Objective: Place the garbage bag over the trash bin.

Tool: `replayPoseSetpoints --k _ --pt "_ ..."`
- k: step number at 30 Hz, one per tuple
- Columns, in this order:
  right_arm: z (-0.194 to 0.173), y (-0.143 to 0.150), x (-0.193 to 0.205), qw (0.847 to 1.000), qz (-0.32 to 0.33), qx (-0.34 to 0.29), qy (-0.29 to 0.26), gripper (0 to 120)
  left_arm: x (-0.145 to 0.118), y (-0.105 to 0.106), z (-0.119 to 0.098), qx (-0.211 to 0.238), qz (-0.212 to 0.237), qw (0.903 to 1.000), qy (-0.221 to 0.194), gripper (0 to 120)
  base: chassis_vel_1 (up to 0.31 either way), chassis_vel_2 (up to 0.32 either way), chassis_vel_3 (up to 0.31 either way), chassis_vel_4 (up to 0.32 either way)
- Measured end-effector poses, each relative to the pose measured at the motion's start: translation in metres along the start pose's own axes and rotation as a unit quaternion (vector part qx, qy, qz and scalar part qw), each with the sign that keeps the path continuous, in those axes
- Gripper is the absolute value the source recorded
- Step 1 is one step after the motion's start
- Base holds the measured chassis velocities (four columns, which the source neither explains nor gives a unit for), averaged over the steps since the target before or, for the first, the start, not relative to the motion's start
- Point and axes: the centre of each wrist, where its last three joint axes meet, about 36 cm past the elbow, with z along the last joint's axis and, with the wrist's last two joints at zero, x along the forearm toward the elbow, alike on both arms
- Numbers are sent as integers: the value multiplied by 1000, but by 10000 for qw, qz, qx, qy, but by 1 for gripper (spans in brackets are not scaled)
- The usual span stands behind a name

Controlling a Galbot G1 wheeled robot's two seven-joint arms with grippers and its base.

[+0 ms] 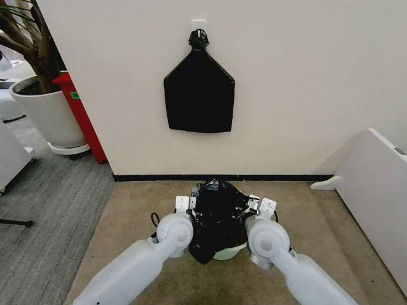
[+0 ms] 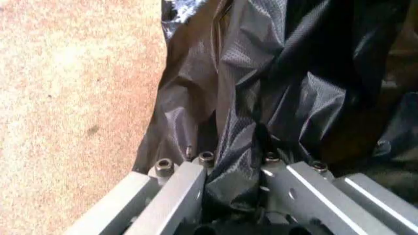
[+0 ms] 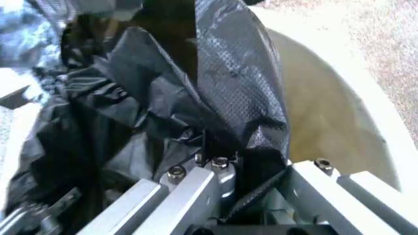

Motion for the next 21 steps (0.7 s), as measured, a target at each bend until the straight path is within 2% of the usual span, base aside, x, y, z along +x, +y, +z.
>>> replayPoseSetpoints --k 6,11,18,19,21 --pt "0 2 10 9999 -99 37 -78 0 6 -1 0 52 21 9999 -157 2 0 0 0 0" --pt "-5 0 20 9997 -164 5 -173 0 16 2 -2 54 -32 9988 -489 1 0 0 0 0" --pt "-21 -7 37 9968 -493 18 -636 0 36 12 -20 76 122 9913 -1310 1 0 0 0 0" --pt "-21 -7 37 9968 -493 18 -636 0 36 12 -20 76 122 9913 -1310 1 0 0 0 0" --pt "-28 -10 44 9944 -616 97 -848 0 43 14 -30 79 225 9872 -1580 1 0 0 0 0"
